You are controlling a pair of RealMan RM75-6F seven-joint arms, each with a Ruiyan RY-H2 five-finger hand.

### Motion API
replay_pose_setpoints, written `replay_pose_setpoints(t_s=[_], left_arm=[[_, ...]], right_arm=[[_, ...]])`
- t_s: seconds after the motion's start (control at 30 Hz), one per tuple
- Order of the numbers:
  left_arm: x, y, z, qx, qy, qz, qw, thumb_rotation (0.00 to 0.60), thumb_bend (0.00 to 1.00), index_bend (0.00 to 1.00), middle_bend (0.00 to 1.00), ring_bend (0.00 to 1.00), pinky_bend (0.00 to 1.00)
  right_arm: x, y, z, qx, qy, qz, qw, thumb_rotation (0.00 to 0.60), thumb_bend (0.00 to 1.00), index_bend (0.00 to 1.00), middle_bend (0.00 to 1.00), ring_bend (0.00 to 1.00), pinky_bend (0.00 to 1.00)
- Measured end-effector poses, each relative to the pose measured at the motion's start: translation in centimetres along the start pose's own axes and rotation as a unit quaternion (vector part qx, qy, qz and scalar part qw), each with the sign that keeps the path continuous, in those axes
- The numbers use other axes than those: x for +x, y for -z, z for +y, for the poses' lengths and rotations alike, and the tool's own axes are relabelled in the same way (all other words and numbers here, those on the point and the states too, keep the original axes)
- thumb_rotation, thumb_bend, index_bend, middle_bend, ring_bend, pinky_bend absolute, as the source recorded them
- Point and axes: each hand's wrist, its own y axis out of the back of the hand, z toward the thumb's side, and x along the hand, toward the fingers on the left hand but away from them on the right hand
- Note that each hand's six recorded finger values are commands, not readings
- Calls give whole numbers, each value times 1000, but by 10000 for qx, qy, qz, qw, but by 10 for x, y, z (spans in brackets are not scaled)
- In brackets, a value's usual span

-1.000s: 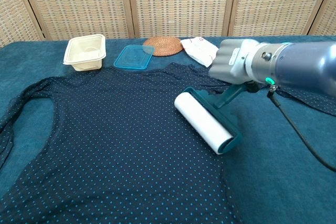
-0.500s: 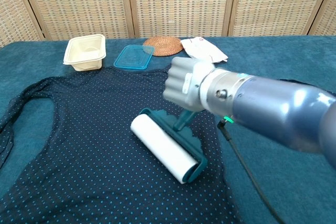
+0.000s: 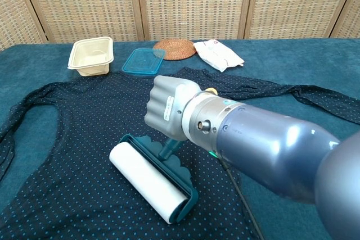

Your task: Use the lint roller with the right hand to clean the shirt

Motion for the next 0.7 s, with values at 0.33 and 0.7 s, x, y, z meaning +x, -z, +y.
replay_pose_setpoints(t_s=[0.33,0.7], left_arm=[[0,-1,-1,16,9,-19,10000,600,0,0,0,0,0],[0,0,0,4,6,-3,10000,600,0,0,0,0,0]], right_arm=[[4,-12,3,4,27,172,9998,600,585,724,1000,1000,1000],[0,1,-6,78,71,-35,9999,600,586,723,1000,1000,1000]])
